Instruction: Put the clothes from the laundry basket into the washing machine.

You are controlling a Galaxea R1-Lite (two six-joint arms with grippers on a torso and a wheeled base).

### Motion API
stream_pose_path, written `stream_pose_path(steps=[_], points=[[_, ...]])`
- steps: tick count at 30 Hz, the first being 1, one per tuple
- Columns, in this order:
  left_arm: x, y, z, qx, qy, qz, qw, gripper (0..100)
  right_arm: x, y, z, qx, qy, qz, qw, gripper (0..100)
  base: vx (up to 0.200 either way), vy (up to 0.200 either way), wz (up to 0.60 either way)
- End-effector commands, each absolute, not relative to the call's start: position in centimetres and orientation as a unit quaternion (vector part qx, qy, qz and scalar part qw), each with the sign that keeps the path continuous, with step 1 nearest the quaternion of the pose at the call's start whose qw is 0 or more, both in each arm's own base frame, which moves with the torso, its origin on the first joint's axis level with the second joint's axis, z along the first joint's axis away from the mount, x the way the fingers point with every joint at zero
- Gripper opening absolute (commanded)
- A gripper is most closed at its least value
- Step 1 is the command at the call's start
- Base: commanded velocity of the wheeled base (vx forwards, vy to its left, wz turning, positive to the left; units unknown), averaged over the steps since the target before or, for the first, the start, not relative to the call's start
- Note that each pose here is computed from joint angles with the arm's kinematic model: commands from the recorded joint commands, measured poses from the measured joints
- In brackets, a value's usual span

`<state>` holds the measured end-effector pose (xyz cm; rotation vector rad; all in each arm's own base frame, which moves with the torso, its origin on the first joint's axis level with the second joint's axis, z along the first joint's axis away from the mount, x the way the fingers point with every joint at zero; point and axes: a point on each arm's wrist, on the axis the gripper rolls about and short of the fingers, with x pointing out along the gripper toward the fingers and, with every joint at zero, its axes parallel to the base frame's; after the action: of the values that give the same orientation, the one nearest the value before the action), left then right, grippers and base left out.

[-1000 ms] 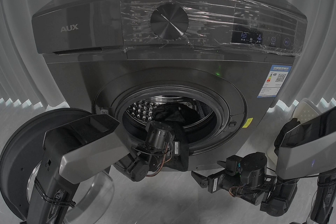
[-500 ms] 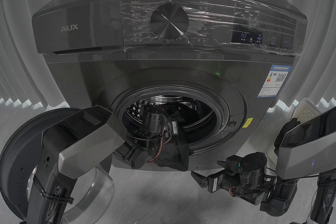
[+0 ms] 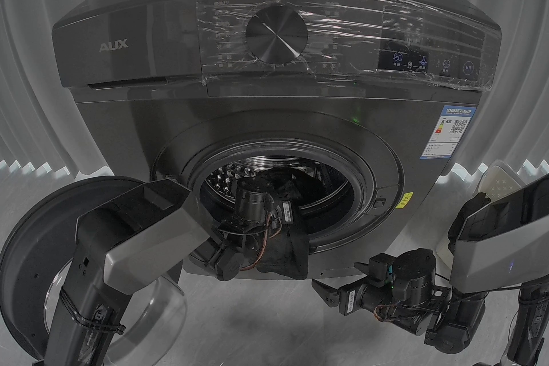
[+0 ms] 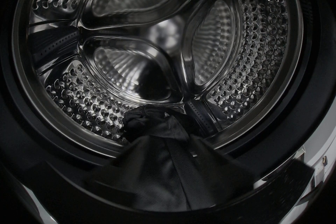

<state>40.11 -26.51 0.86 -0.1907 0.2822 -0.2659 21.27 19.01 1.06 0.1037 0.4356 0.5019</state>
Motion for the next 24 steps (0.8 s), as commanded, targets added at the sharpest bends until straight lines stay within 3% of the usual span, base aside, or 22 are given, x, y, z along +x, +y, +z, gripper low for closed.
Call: stream_pose_path(steps=[1,20,21,24], points=[[39.4,-26.7,0.4,-0.089,0.15,-0.135,0.975,100,21.2,19.0,1.0,0.05,0.216,0.246,0.944,100,0.0,0.0,0.0],[39.1,-27.2,-3.3,-0.065,0.201,-0.132,0.969,100,21.2,19.1,0.9,0.049,0.216,0.248,0.943,100,0.0,0.0,0.0],[39.1,-27.2,-3.4,-0.065,0.201,-0.132,0.969,0,21.2,19.1,0.9,0.049,0.216,0.248,0.943,100,0.0,0.0,0.0],[39.6,-27.5,-3.5,-0.069,0.194,-0.132,0.97,0,21.2,19.1,0.9,0.049,0.216,0.248,0.943,100,0.0,0.0,0.0]])
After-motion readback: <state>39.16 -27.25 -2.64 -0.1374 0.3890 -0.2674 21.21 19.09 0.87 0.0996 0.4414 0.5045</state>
